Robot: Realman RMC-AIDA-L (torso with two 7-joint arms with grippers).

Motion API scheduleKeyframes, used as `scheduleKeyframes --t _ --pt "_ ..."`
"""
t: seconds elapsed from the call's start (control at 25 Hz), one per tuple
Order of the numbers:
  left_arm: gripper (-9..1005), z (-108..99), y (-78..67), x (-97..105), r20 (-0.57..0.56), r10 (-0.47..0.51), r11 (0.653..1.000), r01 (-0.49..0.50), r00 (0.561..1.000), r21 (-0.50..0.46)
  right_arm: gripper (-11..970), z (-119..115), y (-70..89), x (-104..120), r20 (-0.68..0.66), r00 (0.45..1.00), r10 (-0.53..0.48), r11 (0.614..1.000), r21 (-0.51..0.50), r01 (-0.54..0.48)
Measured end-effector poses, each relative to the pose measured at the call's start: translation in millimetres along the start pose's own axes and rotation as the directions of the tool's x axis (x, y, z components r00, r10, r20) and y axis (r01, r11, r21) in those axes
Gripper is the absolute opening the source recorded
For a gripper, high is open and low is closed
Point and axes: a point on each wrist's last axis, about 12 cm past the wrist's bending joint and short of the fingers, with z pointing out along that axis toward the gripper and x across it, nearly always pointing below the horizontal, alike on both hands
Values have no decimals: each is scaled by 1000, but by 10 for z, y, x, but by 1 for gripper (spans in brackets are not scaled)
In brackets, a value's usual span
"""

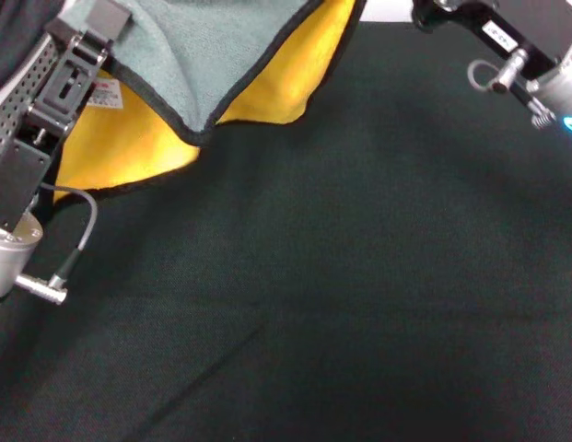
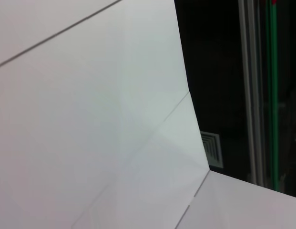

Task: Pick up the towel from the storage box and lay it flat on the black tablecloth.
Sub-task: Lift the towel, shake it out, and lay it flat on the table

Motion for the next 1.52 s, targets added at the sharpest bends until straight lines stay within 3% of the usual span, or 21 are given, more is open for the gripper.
scheduleKeyframes --t 0.44,0.96,1.28,1.52 --pt "84 32 16 -28 -9 -12 1000 12 1000 12 18 -183 142 160 -94 995 32 999 -27 -35" --pt "70 10 11 -21 -14 -14 1000 14 1000 6 19 -235 157 245 -158 987 44 999 -10 -46" --pt "68 34 16 -14 -20 -18 1000 18 1000 12 20 -137 305 314 -207 978 39 992 -111 -63" --pt "68 37 17 -10 -18 -12 1000 12 1000 11 244 -151 333 391 -275 961 28 992 -111 -60"
